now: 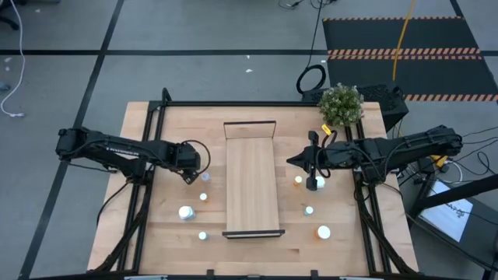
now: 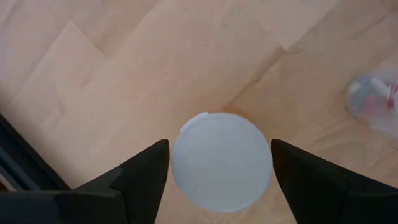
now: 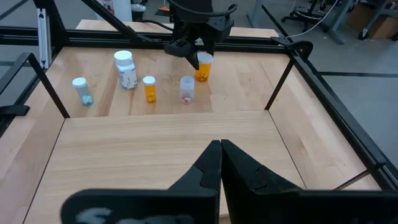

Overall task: Pick and place medicine bottles onto shelf by color
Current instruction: Put the left big orange medicine bottle on the shelf

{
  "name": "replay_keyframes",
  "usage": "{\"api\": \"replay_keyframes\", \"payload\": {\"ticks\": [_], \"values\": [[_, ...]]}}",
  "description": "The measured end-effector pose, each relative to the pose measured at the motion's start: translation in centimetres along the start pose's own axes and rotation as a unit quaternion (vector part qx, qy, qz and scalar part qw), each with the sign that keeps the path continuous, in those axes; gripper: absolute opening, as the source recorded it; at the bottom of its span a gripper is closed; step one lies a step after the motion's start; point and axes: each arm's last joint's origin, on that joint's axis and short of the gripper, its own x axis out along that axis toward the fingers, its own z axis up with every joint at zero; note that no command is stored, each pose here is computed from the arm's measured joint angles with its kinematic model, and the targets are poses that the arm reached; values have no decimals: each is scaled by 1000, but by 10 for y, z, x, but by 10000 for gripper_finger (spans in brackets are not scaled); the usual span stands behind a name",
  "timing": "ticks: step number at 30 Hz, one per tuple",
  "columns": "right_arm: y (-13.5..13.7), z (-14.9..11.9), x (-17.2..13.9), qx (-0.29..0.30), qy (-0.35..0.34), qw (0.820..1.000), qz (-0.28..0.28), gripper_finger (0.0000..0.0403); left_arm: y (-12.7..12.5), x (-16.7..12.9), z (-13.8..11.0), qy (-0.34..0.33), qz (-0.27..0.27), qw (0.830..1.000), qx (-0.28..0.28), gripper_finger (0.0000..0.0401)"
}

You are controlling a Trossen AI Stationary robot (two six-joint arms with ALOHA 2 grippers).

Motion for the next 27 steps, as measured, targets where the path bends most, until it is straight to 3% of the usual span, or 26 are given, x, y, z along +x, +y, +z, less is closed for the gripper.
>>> {"api": "replay_keyframes", "payload": {"ticks": [8,17,27], "values": [[0,0,0,-2,0,1000,0,0,0,0,0,-1,-2,1000,3,208],[0,0,0,-6,0,1000,0,0,-4,-10,7,-7,-20,999,29,235],[0,0,0,-13,0,1000,0,0,-10,-61,32,-49,-50,993,92,210]]}}
